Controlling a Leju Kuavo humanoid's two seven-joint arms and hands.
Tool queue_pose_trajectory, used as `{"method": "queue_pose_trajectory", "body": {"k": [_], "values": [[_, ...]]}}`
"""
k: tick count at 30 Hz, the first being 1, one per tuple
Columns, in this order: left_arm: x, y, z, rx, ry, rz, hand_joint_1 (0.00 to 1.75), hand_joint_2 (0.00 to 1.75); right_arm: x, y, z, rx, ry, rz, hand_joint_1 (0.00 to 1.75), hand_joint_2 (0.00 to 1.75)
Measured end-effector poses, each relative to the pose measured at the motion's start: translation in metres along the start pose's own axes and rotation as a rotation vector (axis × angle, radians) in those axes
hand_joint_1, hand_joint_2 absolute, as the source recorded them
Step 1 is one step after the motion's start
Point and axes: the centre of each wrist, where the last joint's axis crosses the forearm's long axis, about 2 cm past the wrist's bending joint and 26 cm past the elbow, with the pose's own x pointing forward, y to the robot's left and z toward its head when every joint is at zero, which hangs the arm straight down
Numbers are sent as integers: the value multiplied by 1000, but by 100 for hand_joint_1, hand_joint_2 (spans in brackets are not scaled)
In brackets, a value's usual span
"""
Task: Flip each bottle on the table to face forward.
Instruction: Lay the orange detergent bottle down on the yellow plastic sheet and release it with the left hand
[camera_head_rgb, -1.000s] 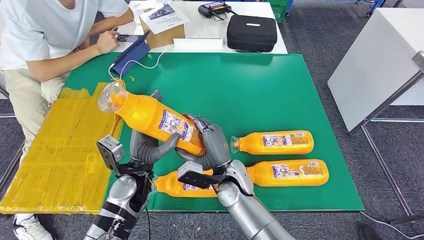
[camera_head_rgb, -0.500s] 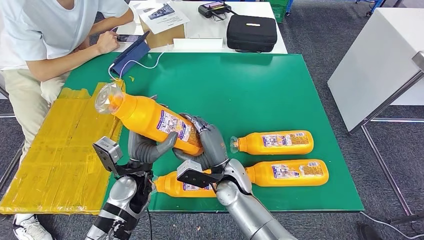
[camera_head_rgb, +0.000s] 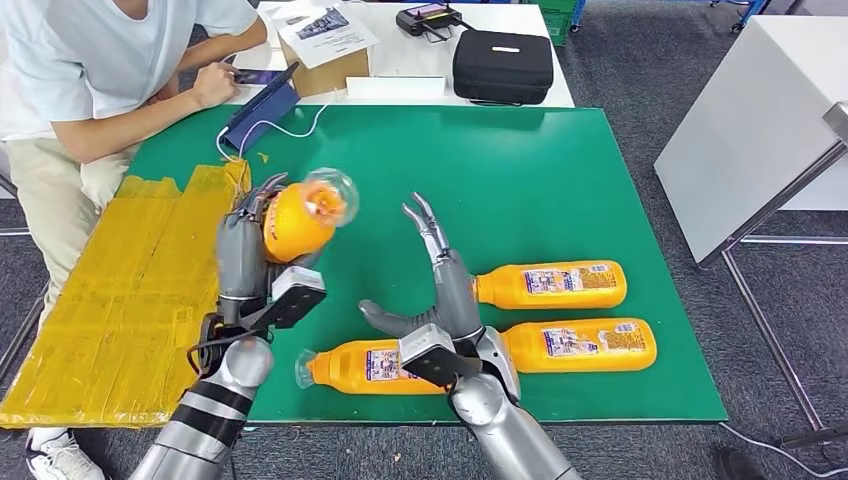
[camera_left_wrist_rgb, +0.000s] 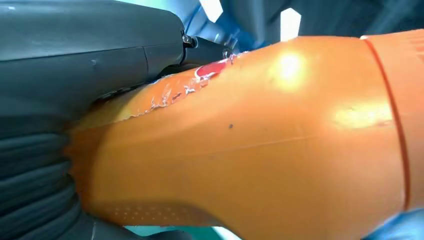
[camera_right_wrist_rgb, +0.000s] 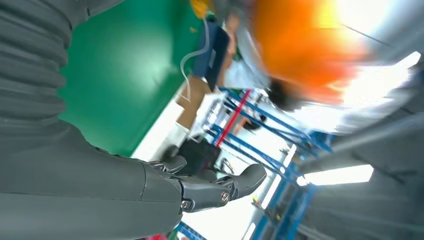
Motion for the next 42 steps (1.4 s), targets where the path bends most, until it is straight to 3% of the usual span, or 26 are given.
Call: {"method": "queue_pose_trajectory", "body": {"k": [5, 8, 16, 28, 29, 33, 42], "values": [[-43, -1, -1, -153, 43, -456, 175, 175, 9, -17, -2, -78, -39, -11, 0, 175], [-69, 1, 10, -224, 90, -607, 175, 175, 13, -25, -1, -119, -63, -18, 0, 175], [-118, 9, 52, -382, 222, -737, 175, 175, 22, -40, -2, -189, -115, -41, 0, 175], [-136, 13, 73, -469, 269, -780, 175, 175, 26, -44, -3, -199, -132, -40, 0, 175], [-138, 13, 76, -479, 278, -784, 168, 175, 26, -44, -3, -196, -132, -40, 0, 175], [-144, 14, 81, -506, 298, -782, 0, 175, 25, -44, -3, -170, -124, -32, 0, 175], [-144, 10, 80, -530, 302, -768, 0, 175, 22, -40, -5, -123, -119, -7, 0, 175]]}}
